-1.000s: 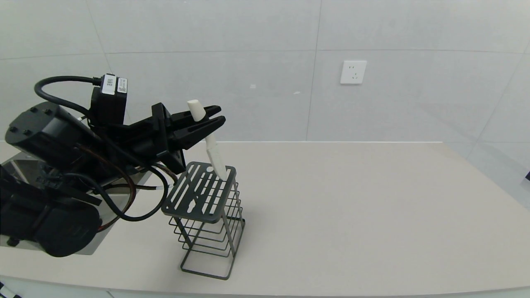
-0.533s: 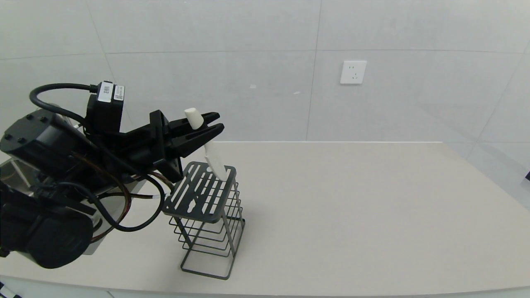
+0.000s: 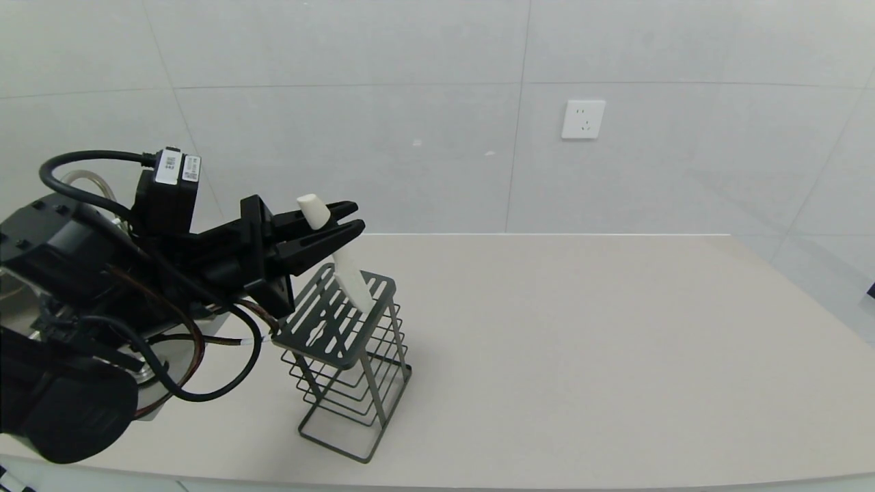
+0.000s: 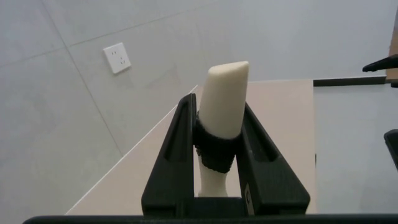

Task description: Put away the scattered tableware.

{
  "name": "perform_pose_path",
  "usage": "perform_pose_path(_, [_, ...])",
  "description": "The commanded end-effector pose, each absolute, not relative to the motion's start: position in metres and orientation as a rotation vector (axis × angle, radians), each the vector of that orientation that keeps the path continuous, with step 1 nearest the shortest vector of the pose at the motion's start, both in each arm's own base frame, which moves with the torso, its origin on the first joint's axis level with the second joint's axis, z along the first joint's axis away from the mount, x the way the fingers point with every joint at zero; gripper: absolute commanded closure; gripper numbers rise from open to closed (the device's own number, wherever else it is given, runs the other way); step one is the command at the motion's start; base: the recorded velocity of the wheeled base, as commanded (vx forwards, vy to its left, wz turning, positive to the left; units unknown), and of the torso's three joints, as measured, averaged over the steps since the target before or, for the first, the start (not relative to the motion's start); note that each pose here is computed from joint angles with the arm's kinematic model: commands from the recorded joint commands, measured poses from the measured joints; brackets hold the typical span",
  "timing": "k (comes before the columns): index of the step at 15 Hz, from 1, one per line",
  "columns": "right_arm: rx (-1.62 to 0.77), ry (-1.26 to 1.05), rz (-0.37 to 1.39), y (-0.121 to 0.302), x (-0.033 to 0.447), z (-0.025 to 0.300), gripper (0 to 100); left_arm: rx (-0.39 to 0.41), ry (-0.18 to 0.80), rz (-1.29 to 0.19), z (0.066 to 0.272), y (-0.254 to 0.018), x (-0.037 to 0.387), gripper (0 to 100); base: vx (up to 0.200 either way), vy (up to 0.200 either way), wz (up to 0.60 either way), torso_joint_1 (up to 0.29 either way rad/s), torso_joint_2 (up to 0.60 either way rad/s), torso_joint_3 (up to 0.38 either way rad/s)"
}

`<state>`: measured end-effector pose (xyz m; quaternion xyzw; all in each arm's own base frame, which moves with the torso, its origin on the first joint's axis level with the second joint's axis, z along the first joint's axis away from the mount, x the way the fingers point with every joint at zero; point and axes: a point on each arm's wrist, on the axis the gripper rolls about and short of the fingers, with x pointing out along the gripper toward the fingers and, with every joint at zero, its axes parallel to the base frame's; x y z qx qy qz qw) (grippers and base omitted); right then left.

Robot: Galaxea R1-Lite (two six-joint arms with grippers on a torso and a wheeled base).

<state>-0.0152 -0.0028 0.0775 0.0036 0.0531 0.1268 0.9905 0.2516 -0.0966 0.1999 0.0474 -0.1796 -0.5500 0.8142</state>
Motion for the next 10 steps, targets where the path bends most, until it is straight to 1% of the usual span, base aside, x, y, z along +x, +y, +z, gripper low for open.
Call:
perform_pose_path(1, [0.006, 0.109, 0.255, -0.003, -0.015, 0.078, 0, 0.102, -0.383, -1.172, 0.199, -0.096, 0.251, 100, 0.000, 0.000, 0.00, 0.000, 0.00, 0.000])
perform_pose_path(4, [0.008, 0.110, 0.255, -0.003, -0.015, 0.078, 0, 0.115, -0.369, -1.170, 0.191, -0.099, 0.259, 100, 0.000, 0.000, 0.00, 0.000, 0.00, 0.000])
perform_pose_path(6, [0.006, 0.109, 0.255, -0.003, -0.015, 0.078, 0, 0.139, -0.348, -1.157, 0.178, -0.101, 0.268, 100, 0.000, 0.000, 0.00, 0.000, 0.00, 0.000])
perform_pose_path(8, [0.006, 0.109, 0.255, -0.003, -0.015, 0.078, 0, 0.156, -0.344, -1.155, 0.172, -0.103, 0.272, 100, 0.000, 0.000, 0.00, 0.000, 0.00, 0.000])
perform_pose_path(10, [0.006, 0.109, 0.255, -0.003, -0.015, 0.078, 0, 0.155, -0.333, -1.155, 0.169, -0.103, 0.272, 100, 0.000, 0.000, 0.00, 0.000, 0.00, 0.000])
